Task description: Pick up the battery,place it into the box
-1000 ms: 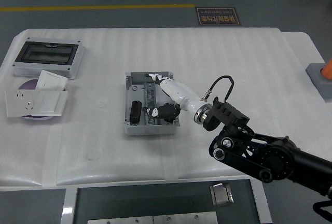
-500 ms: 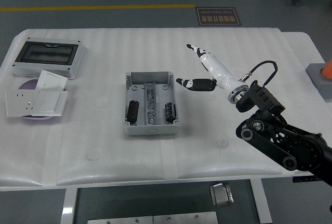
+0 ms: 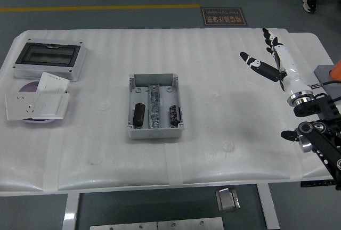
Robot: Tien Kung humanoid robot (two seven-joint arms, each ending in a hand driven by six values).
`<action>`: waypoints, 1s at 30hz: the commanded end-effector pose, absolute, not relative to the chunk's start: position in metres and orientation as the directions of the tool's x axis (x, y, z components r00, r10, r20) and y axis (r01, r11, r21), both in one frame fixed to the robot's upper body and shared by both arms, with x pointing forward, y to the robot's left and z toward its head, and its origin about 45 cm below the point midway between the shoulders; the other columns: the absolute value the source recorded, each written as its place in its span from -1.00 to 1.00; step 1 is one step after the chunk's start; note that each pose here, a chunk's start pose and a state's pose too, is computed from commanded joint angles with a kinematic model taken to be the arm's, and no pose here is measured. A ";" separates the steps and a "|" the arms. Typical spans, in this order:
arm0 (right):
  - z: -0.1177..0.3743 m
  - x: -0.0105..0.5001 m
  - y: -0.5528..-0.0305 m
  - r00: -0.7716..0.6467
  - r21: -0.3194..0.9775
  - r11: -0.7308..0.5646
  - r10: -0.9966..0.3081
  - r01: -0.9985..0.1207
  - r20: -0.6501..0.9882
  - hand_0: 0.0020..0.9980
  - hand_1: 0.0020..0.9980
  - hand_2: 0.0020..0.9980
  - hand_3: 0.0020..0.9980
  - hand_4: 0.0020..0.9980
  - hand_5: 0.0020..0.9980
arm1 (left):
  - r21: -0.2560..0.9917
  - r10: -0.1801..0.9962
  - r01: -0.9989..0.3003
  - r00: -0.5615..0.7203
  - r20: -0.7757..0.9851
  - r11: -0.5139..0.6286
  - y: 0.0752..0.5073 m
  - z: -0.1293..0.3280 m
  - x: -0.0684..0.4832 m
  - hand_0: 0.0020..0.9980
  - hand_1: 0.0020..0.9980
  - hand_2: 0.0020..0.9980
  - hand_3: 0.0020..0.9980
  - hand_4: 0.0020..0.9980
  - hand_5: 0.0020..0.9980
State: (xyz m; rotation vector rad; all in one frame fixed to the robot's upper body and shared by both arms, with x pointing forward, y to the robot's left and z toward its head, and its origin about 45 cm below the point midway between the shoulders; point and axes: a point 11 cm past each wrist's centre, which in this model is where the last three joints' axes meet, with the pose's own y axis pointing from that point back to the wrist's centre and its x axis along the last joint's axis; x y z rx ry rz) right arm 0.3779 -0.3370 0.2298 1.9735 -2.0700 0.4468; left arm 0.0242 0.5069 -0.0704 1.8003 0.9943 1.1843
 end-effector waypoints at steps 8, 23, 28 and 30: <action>0.246 0.375 -0.374 -0.186 -0.088 0.170 -0.957 -0.981 0.222 0.88 0.80 0.87 1.00 0.75 -0.12 | 0.890 0.898 0.198 0.255 0.357 -0.410 0.505 -0.072 0.023 0.18 0.31 0.05 0.13 0.18 -0.90; 0.264 0.366 -0.398 -0.277 -0.148 0.254 -0.946 -0.956 0.170 0.80 0.73 0.78 1.00 0.75 -0.10 | 0.897 0.897 0.171 0.259 0.357 -0.407 0.502 -0.071 0.040 0.18 0.31 0.05 0.13 0.18 -0.90; 0.267 0.363 -0.403 -0.293 -0.161 0.268 -0.941 -0.950 0.166 0.80 0.73 0.78 1.00 0.75 -0.10 | 0.898 0.899 0.171 0.254 0.357 -0.405 0.502 -0.072 0.039 0.18 0.31 0.05 0.13 0.18 -0.90; 0.266 0.362 -0.405 -0.297 -0.158 0.272 -0.941 -0.949 0.163 0.80 0.72 0.78 1.00 0.74 -0.09 | 0.897 0.898 0.169 0.251 0.361 -0.408 0.503 -0.071 0.039 0.18 0.30 0.05 0.13 0.18 -0.90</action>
